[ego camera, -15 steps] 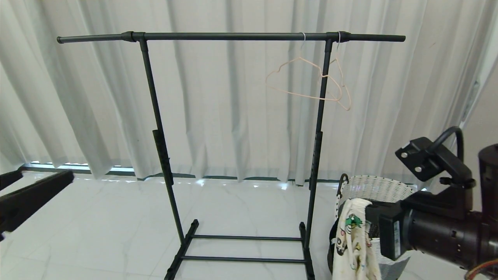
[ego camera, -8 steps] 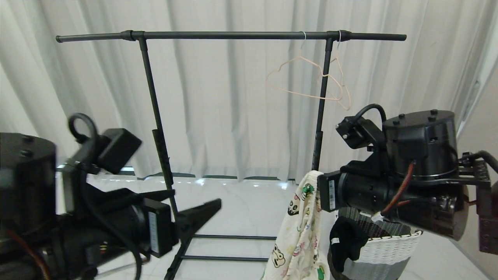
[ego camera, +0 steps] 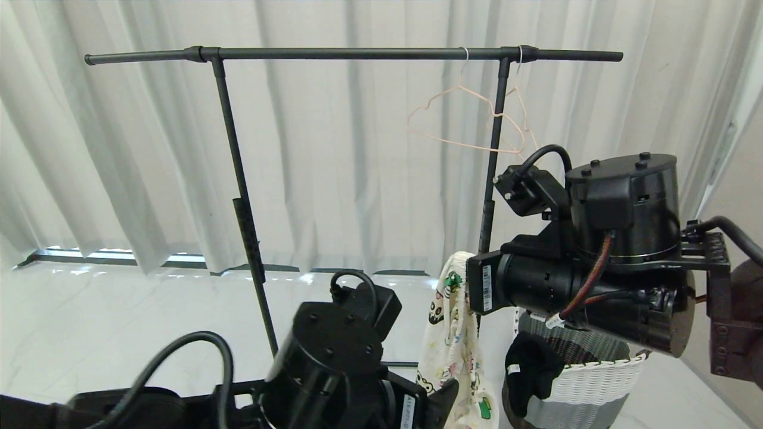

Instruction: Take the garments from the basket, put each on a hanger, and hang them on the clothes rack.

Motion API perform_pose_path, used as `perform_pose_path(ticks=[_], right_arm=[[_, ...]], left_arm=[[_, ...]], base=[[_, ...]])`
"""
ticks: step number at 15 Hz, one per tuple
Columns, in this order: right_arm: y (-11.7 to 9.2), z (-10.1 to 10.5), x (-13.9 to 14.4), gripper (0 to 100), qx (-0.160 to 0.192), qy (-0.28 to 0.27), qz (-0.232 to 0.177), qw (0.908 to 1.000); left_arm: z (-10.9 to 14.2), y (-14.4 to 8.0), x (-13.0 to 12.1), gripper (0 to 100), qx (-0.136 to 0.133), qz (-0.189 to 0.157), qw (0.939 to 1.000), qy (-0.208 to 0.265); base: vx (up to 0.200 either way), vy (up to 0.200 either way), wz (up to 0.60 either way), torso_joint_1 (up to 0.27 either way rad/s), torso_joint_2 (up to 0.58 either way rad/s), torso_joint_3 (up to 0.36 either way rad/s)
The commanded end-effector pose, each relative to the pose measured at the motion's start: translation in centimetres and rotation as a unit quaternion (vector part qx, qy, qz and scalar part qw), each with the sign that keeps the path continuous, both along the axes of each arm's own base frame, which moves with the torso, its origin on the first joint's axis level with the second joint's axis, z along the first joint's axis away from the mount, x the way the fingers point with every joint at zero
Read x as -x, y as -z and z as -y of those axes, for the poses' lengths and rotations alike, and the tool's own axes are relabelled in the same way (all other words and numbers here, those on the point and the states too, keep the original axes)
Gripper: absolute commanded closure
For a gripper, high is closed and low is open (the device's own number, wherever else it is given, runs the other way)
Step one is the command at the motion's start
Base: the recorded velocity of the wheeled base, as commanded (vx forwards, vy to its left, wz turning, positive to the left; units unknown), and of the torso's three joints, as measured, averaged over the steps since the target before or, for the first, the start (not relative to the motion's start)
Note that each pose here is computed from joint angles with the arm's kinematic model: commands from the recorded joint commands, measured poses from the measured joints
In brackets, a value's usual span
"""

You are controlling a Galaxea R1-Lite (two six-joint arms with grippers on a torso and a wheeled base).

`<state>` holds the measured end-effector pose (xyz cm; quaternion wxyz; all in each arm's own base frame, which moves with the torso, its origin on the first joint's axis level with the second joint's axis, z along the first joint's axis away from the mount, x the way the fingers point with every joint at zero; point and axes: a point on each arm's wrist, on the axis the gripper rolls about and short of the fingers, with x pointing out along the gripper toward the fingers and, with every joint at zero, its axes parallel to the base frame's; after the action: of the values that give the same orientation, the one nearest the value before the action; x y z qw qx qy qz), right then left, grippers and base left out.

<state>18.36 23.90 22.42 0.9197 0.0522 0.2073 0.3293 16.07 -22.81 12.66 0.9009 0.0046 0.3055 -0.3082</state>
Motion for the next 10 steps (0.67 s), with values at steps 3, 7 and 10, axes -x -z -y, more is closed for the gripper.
perform_pose_path(ticks=[3, 7, 10], right_arm=[[-1.5, 0.5, 1.6, 100, -0.021, -0.015, 0.015, 0.9996], [-0.7, 2.4, 1.8, 100, -0.001, 0.003, 0.005, 1.0], [-1.0, 3.9, 2.8, 100, -0.001, 0.006, 0.006, 1.0]], left_arm=[[1.2, 5.3, -0.9, 0, -0.05, -0.05, 0.9974, -0.017], [-1.8, 5.9, 1.5, 0, -0.069, -0.065, 0.9953, -0.018], [-3.5, 6.8, 2.4, 0, -0.096, -0.075, 0.9922, -0.028]], base=[[0.0, 0.0, 0.0, 0.0, 0.0, 0.0], [0.0, 0.0, 0.0, 0.0, 0.0, 0.0], [0.0, 0.0, 0.0, 0.0, 0.0, 0.0]])
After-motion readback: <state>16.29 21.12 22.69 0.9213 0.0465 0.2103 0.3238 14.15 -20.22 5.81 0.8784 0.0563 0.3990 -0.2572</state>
